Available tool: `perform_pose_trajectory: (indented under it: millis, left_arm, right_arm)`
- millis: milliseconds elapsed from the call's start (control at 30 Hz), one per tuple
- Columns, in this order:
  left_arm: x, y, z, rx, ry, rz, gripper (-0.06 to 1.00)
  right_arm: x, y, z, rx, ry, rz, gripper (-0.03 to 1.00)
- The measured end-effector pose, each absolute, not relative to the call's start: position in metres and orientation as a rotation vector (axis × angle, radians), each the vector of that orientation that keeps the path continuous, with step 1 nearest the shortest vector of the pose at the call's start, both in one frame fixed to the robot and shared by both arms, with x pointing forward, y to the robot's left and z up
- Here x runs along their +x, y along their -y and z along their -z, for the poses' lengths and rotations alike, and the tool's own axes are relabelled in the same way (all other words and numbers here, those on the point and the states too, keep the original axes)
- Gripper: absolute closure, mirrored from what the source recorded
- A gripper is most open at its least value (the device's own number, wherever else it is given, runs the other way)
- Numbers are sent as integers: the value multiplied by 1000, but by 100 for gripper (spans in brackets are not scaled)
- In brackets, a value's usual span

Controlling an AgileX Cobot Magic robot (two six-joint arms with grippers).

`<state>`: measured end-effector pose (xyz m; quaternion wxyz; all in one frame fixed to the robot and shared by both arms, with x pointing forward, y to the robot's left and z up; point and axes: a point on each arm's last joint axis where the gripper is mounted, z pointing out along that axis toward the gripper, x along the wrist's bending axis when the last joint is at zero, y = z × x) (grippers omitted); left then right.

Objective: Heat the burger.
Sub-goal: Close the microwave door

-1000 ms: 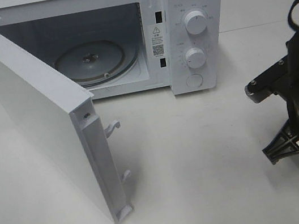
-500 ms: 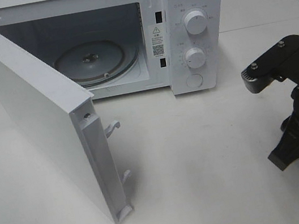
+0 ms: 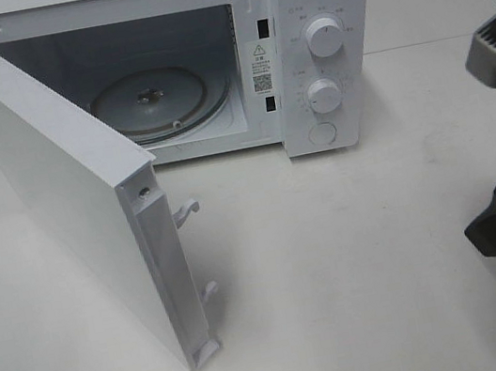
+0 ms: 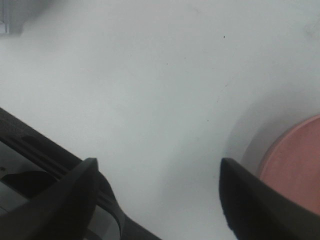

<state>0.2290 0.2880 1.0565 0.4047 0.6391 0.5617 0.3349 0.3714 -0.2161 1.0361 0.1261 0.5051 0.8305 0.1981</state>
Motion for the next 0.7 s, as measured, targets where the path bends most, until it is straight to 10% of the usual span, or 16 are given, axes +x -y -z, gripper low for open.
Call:
perform_pose_trajectory:
  millis: [700]
  left_arm:
    - [229, -288, -1057, 1613, -1418, -845, -3]
  right_arm:
    - [304, 264, -1074, 1442, -2262, -807, 19]
